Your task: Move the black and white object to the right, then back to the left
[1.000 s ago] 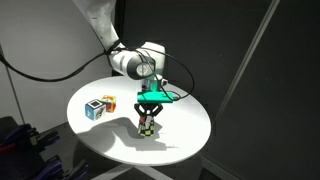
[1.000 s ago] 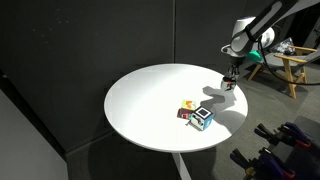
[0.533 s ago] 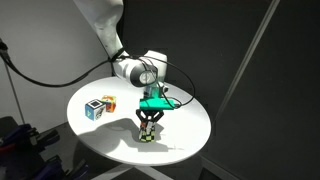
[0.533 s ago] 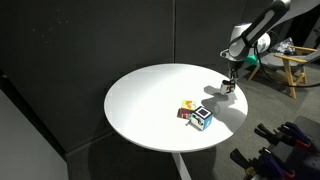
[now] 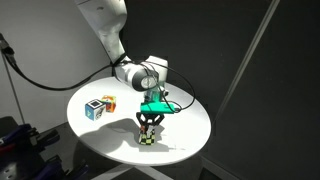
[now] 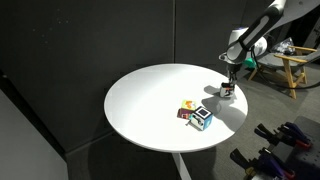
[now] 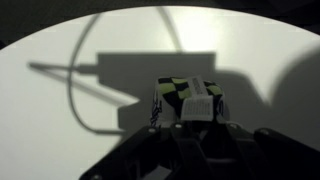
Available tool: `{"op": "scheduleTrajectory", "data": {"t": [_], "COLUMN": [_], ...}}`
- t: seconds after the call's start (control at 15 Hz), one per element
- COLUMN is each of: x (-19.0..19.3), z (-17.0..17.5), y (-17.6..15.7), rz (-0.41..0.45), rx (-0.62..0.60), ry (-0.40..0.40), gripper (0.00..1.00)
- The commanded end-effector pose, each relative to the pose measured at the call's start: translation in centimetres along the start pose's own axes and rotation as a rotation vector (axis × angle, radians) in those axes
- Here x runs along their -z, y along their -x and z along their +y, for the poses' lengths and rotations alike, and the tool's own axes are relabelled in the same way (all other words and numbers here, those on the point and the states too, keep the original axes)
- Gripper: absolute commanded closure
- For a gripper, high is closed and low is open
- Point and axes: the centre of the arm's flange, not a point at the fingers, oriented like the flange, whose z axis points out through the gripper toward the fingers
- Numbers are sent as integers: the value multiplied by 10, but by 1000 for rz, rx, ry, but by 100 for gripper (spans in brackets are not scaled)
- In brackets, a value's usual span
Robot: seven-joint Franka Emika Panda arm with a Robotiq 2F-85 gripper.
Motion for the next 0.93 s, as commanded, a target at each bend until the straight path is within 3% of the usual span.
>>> {"op": "scheduleTrajectory", "data": {"t": [0.0, 0.33, 0.87], "x": [4, 14, 51], "z": [8, 4, 1], "y": [0, 2, 3], "rz": [5, 10, 24], "rx": [5, 8, 7], "ry": [8, 6, 14], "gripper": [42, 2, 0]}}
